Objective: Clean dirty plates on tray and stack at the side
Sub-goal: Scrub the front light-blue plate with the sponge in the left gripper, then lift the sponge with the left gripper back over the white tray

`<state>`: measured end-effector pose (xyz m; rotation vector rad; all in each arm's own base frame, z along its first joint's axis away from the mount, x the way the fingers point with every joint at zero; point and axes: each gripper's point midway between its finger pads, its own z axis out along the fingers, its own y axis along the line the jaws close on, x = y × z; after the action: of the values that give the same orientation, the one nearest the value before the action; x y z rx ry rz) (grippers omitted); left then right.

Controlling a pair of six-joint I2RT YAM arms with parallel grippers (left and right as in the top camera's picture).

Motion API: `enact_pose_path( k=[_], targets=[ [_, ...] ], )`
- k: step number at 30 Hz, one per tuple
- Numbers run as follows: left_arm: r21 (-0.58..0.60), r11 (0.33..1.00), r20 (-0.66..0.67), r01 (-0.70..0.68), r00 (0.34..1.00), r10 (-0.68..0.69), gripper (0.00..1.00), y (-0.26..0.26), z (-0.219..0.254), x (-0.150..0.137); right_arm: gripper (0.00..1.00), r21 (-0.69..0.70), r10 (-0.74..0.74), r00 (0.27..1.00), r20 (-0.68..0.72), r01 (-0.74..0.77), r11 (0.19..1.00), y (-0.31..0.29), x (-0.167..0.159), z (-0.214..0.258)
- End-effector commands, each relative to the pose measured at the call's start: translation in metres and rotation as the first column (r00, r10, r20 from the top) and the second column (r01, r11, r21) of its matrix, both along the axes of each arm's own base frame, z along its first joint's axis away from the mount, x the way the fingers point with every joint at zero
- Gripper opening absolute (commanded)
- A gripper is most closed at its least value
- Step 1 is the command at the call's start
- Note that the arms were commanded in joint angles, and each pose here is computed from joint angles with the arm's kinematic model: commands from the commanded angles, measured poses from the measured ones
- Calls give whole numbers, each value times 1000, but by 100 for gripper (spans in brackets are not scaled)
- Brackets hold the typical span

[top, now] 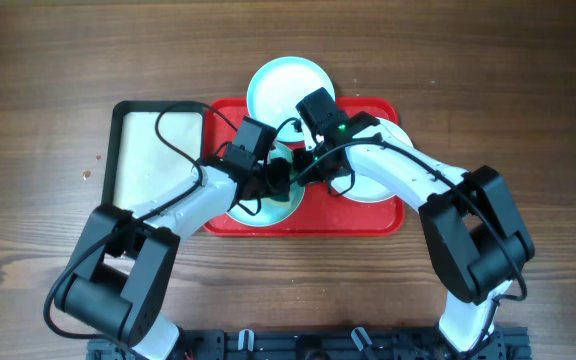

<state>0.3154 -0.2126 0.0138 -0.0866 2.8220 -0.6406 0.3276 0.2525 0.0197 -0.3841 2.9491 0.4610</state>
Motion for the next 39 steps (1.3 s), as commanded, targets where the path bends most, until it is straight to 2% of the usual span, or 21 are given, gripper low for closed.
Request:
enact_pose_path(
  k=[1,3,6,10,12,14,16,19,23,25,26,28,31,37,38,39],
  targets=[
    [-113,993,-12,44,999,-46,4,-16,19,-7,4,31,37,999,0,-37,999,10,-1,2],
    [-90,996,28,11,1000,-8,4,-5,30,1,4,30,37,999,0,-37,999,10,-1,2],
    [-2,994,100,-110,989,109,4,38,51,15,4,29,37,999,-2,-37,999,10,-2,2],
    [86,976,187,-199,966,180,4,88,80,20,5,15,32,999,6,-33,999,7,0,1],
    [134,956,224,-262,948,228,4,116,92,19,13,2,29,1000,11,-29,1000,5,1,0],
    [183,918,255,-350,919,300,4,148,102,16,29,-2,28,1000,12,-28,1000,5,1,0],
    [232,871,279,-434,887,368,4,180,109,11,40,-1,28,1000,12,-28,1000,5,1,0],
    [280,803,278,-526,845,456,4,218,111,2,44,-1,25,1000,11,-25,1000,5,1,0],
    [295,751,255,-590,807,533,4,248,105,-3,43,-5,19,1000,0,-19,1000,4,0,-4],
    [303,737,248,-604,797,550,4,256,102,-4,40,-14,0,1000,-21,0,1000,3,-1,-12],
    [323,744,248,-585,811,530,4,261,99,-3,27,-20,-1,999,-34,0,1000,3,-2,-18],
    [340,751,251,-566,824,508,4,264,98,-2,16,-21,-25,999,-44,24,999,3,-2,-19],
    [359,729,259,-583,813,522,4,272,98,-3,15,-18,-26,999,-39,25,1000,3,-1,-19],
    [375,686,279,-623,782,557,4,290,100,-5,20,-18,-26,999,-39,26,1000,3,-1,-19],
    [377,685,280,-623,782,557,4,291,100,-5,19,-17,-26,999,-39,26,1000,3,-1,-19],
    [381,686,281,-620,785,553,4,293,100,-5,13,-17,-26,999,-39,25,1000,3,-1,-19]
  ],
)
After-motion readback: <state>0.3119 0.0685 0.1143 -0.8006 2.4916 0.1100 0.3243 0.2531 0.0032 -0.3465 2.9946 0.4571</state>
